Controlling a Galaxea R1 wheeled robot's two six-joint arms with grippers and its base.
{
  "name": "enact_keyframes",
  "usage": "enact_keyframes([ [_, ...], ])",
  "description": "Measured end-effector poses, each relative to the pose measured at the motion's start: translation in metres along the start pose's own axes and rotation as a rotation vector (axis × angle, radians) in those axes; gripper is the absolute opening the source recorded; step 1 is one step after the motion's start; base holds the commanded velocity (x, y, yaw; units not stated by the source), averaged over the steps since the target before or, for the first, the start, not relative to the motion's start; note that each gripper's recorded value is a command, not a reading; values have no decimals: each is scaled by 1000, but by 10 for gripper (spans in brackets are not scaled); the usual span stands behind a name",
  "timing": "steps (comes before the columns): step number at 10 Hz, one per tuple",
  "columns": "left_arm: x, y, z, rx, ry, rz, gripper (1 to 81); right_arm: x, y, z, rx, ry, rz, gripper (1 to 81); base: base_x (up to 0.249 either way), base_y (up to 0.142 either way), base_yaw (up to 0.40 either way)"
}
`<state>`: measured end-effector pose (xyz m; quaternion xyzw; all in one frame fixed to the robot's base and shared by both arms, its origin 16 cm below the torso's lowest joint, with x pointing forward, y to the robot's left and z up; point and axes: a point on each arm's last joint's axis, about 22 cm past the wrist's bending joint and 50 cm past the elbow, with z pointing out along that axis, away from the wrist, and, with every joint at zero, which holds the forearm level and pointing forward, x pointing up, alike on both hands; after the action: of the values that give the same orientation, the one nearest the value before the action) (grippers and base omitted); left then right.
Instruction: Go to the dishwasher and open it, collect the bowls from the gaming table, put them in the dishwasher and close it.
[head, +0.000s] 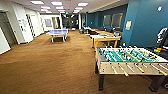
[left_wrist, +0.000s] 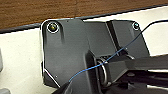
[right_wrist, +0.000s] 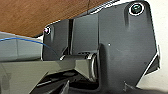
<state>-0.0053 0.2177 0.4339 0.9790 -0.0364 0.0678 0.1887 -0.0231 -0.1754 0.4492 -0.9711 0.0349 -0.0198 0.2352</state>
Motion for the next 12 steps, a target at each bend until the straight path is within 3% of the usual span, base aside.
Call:
enact_keyframes([
  [8, -1, -11, 4, 43, -5, 1, 811, -3, -3, 3, 0, -4, -3, 811, 0, 0, -9],
  [11, 0, -10, 5, 48, -4, 0, 811, -2, 0, 2, -7, -3, -4, 811, 0, -208, 0],
  [12, -1, -7, 6, 44, -7, -1, 811, -2, 0, 2, -7, -3, -4, 811, 0, 0, 0],
])
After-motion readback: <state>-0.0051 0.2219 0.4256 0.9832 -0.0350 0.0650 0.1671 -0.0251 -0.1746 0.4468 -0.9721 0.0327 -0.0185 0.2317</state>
